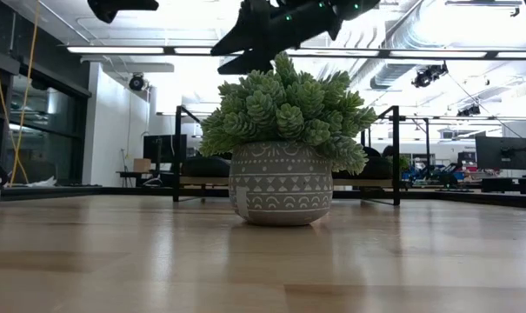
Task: Pick and place slides into the shelf
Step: Return to Home Position
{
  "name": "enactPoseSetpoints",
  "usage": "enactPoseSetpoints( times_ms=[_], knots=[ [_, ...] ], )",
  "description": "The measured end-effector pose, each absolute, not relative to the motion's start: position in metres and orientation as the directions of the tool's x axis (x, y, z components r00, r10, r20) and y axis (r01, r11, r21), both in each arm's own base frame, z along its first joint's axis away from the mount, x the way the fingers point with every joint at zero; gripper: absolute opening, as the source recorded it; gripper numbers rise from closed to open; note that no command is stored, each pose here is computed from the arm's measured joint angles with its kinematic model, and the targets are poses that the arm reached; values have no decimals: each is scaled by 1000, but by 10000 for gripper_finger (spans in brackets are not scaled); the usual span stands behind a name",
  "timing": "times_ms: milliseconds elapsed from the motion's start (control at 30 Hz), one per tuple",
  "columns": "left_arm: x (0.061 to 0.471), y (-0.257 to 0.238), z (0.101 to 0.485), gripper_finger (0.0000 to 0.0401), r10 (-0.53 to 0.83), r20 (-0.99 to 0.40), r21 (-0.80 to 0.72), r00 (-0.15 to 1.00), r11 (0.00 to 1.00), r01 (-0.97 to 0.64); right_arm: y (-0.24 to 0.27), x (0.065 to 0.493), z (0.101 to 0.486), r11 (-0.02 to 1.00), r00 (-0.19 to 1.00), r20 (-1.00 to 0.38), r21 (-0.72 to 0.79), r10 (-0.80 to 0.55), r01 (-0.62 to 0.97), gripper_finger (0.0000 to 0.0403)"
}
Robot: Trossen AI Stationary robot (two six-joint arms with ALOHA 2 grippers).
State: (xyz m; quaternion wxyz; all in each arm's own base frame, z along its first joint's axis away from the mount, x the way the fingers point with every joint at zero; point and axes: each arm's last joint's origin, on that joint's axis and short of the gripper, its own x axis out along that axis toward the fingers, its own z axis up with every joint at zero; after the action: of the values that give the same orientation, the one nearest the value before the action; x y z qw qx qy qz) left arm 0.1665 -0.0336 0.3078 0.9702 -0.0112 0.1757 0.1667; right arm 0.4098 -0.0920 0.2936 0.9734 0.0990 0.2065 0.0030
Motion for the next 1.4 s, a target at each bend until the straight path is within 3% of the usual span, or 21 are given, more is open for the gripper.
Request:
enactPoseSetpoints(
  times_ms=[133, 400, 633, 1400],
  knots=[
    [166, -34, 309, 198, 319, -341, 39, 884, 945, -326, -92, 409, 299, 980, 908, -417, 198, 49, 38, 234],
    [166, -33, 309, 198, 319, -347, 44, 882, 945, -324, -90, 403, 288, 919, 845, -529, 366, 76, 146, 234],
    [166, -34, 309, 198, 317, -347, 33, 883, 945, -327, -81, 403, 287, 895, 825, -513, 446, 235, 22, 234],
    [173, -42, 324, 198, 64, -233, -174, 970, 979, -107, 1, 404, 324, 883, 791, -458, 419, 406, -211, 234]
  ],
)
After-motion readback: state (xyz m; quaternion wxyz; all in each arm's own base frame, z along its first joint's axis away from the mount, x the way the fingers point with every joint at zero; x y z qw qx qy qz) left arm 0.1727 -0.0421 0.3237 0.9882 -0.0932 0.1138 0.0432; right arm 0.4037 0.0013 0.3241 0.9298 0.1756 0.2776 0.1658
